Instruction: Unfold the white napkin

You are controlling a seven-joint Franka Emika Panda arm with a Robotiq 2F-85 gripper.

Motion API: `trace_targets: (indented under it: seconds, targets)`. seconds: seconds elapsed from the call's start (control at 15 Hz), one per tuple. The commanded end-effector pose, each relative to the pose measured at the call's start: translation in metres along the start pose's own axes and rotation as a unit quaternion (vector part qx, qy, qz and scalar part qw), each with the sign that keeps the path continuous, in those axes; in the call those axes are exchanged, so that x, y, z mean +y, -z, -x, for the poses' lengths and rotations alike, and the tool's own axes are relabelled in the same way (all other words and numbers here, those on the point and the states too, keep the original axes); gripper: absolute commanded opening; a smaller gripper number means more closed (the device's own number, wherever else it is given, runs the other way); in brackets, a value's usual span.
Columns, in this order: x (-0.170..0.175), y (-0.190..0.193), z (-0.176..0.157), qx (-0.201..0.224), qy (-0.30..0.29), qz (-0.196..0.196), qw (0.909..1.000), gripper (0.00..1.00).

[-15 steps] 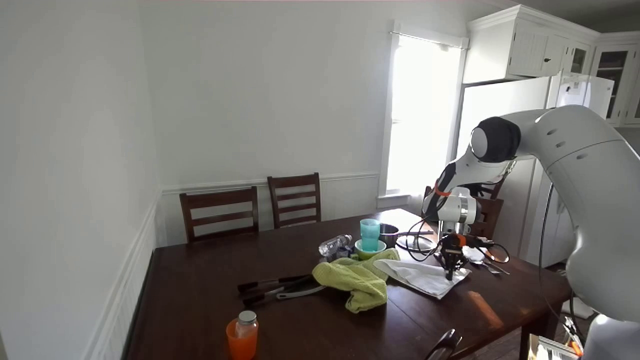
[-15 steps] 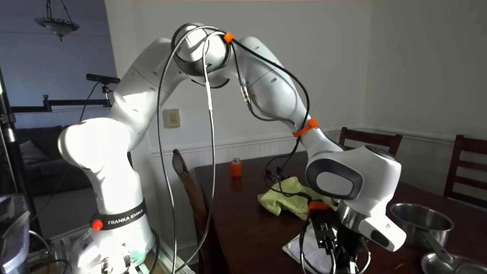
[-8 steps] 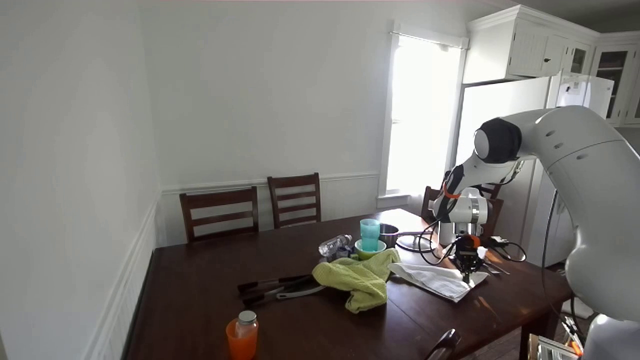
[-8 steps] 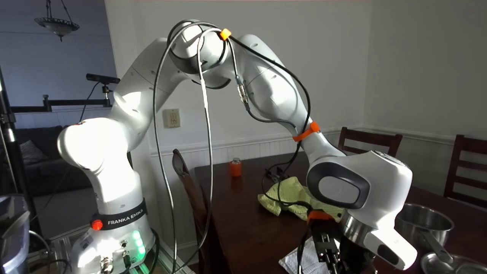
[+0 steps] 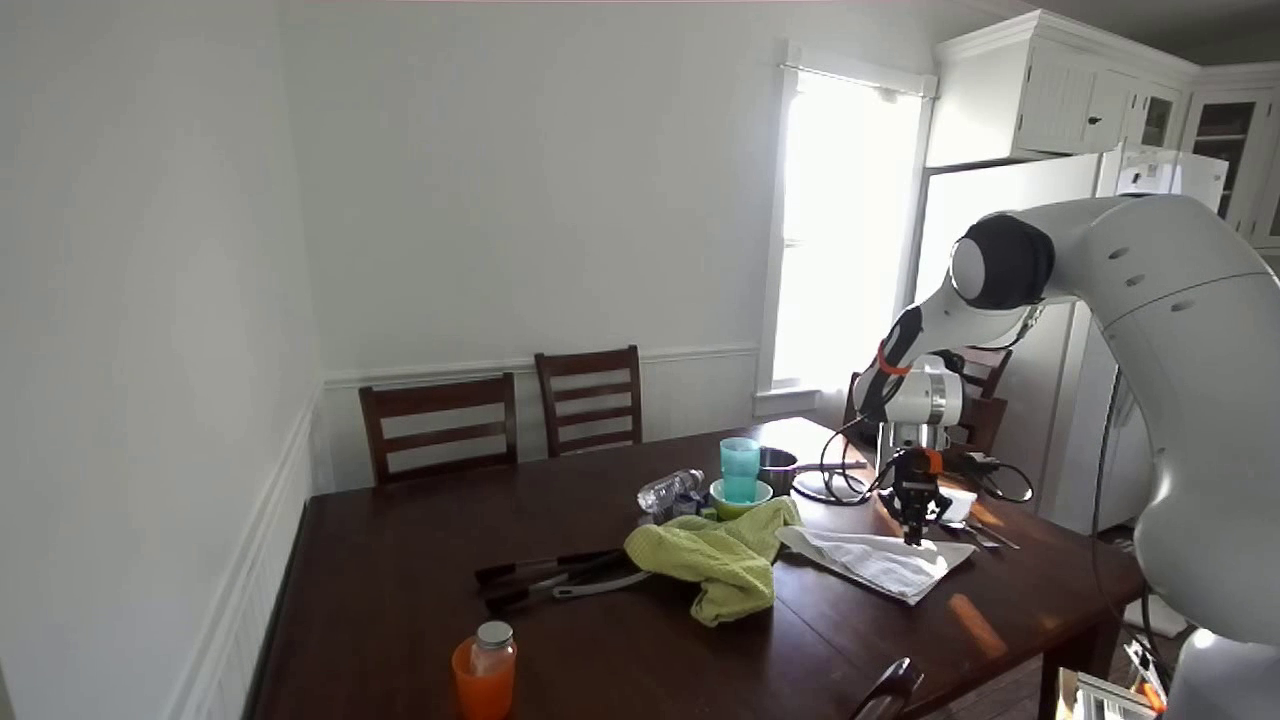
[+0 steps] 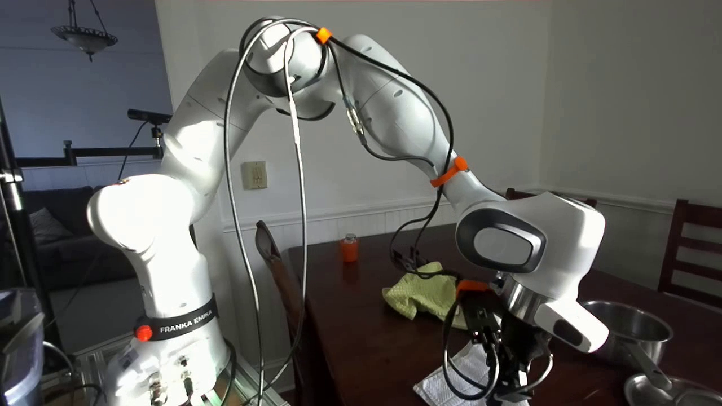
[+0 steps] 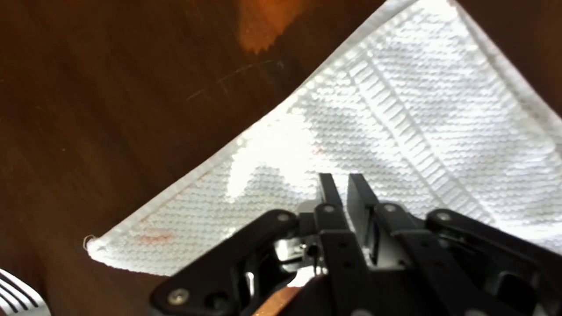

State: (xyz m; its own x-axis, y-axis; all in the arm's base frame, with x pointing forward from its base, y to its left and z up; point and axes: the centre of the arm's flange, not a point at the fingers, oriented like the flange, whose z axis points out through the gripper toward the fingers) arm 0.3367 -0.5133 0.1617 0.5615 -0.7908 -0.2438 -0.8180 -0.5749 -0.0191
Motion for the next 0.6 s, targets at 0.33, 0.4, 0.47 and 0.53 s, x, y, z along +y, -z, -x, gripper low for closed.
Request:
trace_targets:
  seconds: [0.33, 0.4, 0.47, 0.53]
  targets:
    - [-0.040, -0.025, 0.040, -0.080, -0.002, 0.004, 0.9968, 0.81]
    - [-0.041, -0.029, 0.043, -0.087, -0.004, 0.003, 0.9962, 0.88]
    - [-0.040, -0.031, 0.045, -0.093, -0.007, -0.001, 0.9956, 0.95]
    - [-0.040, -0.033, 0.046, -0.101, -0.010, -0.003, 0.9949, 0.99]
